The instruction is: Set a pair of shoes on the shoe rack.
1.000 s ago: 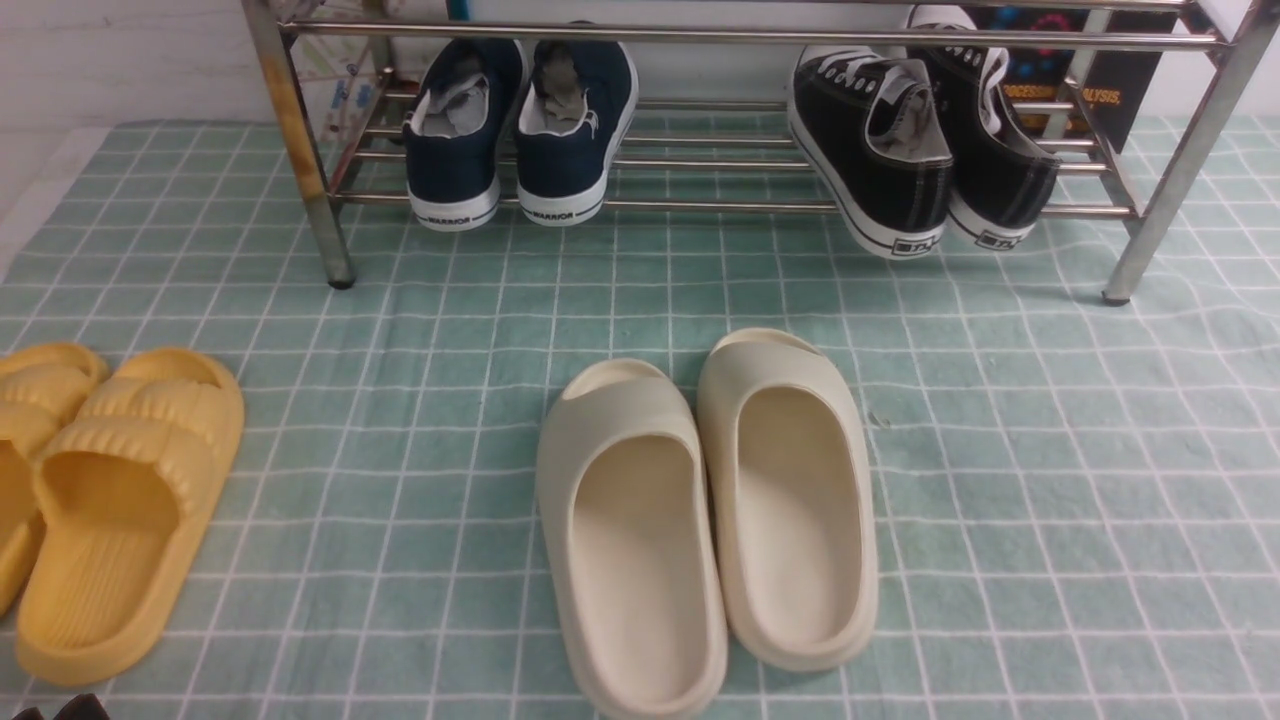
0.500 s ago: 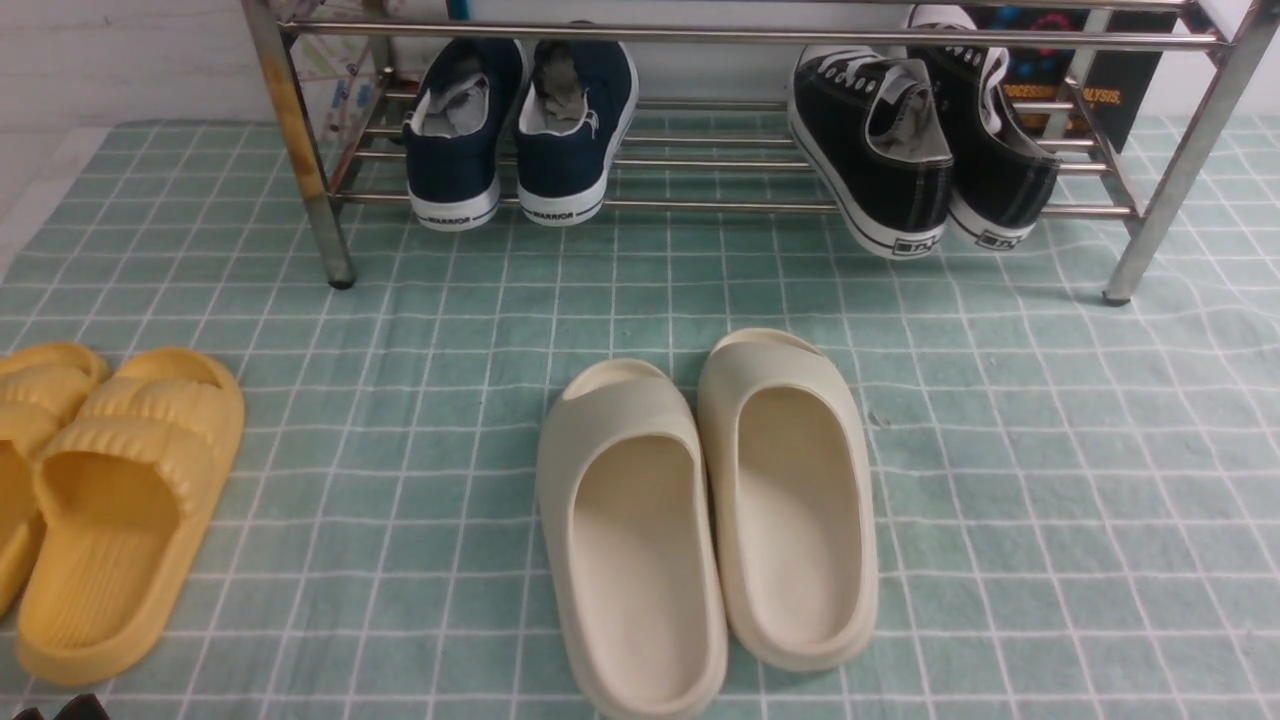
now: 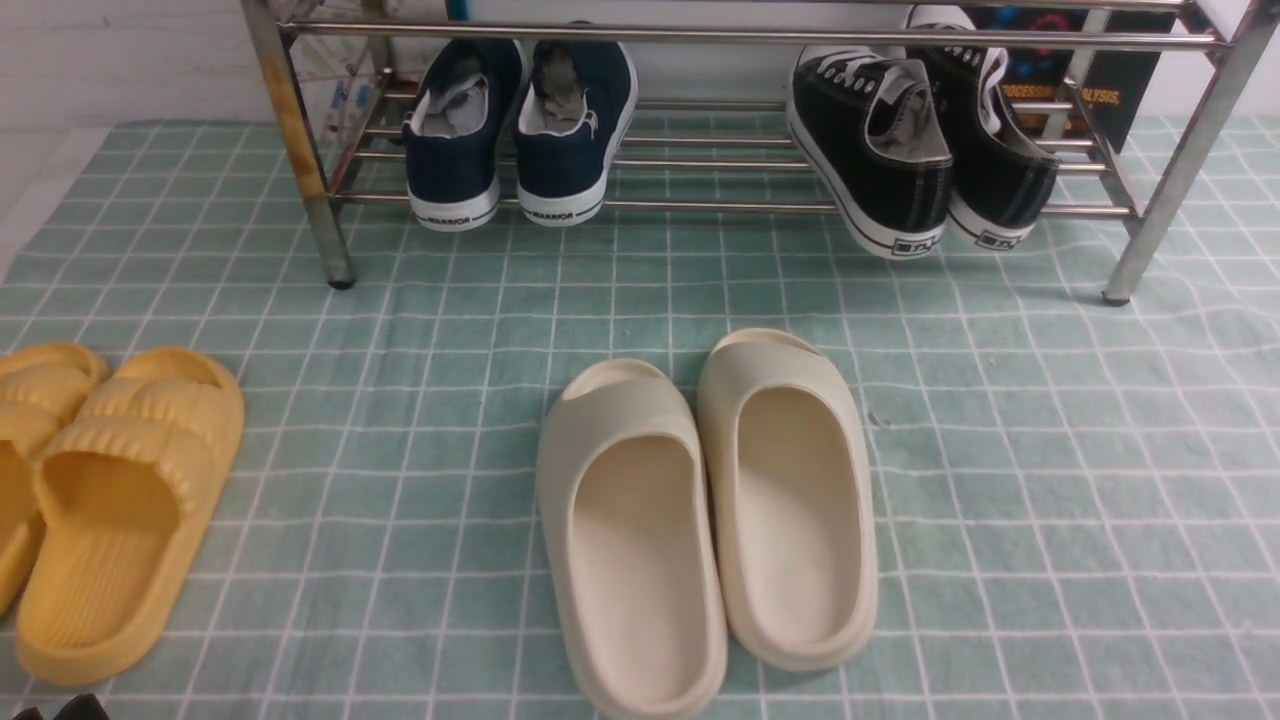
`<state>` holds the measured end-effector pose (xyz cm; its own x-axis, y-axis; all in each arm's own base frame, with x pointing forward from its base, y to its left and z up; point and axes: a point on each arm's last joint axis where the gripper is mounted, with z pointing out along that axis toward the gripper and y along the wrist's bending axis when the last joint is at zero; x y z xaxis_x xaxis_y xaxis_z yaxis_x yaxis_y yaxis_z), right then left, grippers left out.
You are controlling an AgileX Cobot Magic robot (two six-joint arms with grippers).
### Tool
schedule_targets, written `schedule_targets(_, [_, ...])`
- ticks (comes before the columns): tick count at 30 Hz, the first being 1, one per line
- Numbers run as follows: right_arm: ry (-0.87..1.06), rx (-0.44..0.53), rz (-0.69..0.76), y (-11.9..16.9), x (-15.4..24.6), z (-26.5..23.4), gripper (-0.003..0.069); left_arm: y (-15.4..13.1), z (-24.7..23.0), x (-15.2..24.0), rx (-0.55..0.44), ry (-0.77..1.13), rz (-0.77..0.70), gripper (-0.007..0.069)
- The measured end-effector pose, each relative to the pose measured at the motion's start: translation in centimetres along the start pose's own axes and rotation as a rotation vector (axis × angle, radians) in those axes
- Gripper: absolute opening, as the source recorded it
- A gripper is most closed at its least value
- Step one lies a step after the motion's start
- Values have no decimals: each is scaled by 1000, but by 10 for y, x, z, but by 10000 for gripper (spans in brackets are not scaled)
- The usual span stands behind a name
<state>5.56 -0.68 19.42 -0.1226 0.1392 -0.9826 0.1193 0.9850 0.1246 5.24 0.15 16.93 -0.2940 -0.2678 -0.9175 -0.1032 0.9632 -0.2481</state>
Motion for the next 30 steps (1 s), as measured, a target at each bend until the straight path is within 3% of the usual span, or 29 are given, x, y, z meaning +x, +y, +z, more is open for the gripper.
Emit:
schedule_targets(9, [138, 47, -16, -5, 20, 0, -5, 0, 0, 0, 0, 0, 0, 239])
schedule_targets(30, [157, 44, -34, -4, 20, -1, -1, 0, 0, 0, 0, 0, 0, 239])
